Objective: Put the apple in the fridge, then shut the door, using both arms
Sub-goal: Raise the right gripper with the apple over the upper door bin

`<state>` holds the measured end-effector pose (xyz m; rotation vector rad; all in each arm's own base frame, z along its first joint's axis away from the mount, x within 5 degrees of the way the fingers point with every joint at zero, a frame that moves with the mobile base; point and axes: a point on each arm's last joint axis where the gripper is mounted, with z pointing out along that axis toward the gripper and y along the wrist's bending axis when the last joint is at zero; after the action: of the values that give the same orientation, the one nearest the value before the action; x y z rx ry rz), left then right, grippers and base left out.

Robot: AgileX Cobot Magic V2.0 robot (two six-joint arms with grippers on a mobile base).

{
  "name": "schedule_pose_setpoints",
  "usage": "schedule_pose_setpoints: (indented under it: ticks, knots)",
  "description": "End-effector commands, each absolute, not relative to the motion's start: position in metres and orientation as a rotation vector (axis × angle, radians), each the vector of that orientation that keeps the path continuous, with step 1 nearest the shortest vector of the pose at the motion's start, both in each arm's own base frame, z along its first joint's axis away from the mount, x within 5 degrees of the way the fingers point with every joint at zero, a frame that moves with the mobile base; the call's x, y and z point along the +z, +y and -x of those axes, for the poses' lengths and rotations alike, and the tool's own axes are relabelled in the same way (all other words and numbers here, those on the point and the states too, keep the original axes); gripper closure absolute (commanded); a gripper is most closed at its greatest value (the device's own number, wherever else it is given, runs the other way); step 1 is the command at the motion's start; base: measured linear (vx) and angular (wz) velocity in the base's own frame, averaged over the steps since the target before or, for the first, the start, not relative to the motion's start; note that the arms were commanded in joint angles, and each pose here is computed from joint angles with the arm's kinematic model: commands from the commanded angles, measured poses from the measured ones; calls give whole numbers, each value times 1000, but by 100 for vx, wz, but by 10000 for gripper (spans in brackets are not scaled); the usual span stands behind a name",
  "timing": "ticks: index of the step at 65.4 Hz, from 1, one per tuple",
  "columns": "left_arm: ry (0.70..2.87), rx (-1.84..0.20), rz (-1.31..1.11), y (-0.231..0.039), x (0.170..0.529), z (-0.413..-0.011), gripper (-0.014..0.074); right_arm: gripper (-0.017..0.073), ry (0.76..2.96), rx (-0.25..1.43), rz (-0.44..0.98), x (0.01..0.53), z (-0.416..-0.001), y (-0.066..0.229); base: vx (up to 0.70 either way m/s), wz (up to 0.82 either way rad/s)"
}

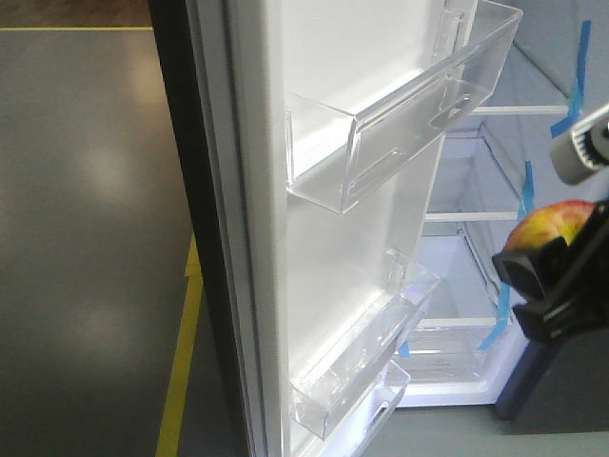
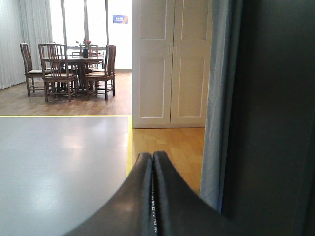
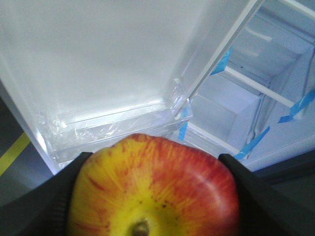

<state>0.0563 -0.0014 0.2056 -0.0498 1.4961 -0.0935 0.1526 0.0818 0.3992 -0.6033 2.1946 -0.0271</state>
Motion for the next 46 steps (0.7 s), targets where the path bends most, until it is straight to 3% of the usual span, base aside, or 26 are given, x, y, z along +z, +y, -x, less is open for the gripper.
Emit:
schedule_pose_setpoints:
  ticks: [1,21,46]
  knots:
    - [1434,-104,50,-1,204,-56,599,375,2064,-101,568,438,-161,79,0,0]
    - [1434,-104,50,-1,204,-56,599,366,1824,-7,457,532,-153,73,0,0]
    - [1434,-104,50,-1,204,-56,599,357,1805,-18,528,558,-196,108,0,0]
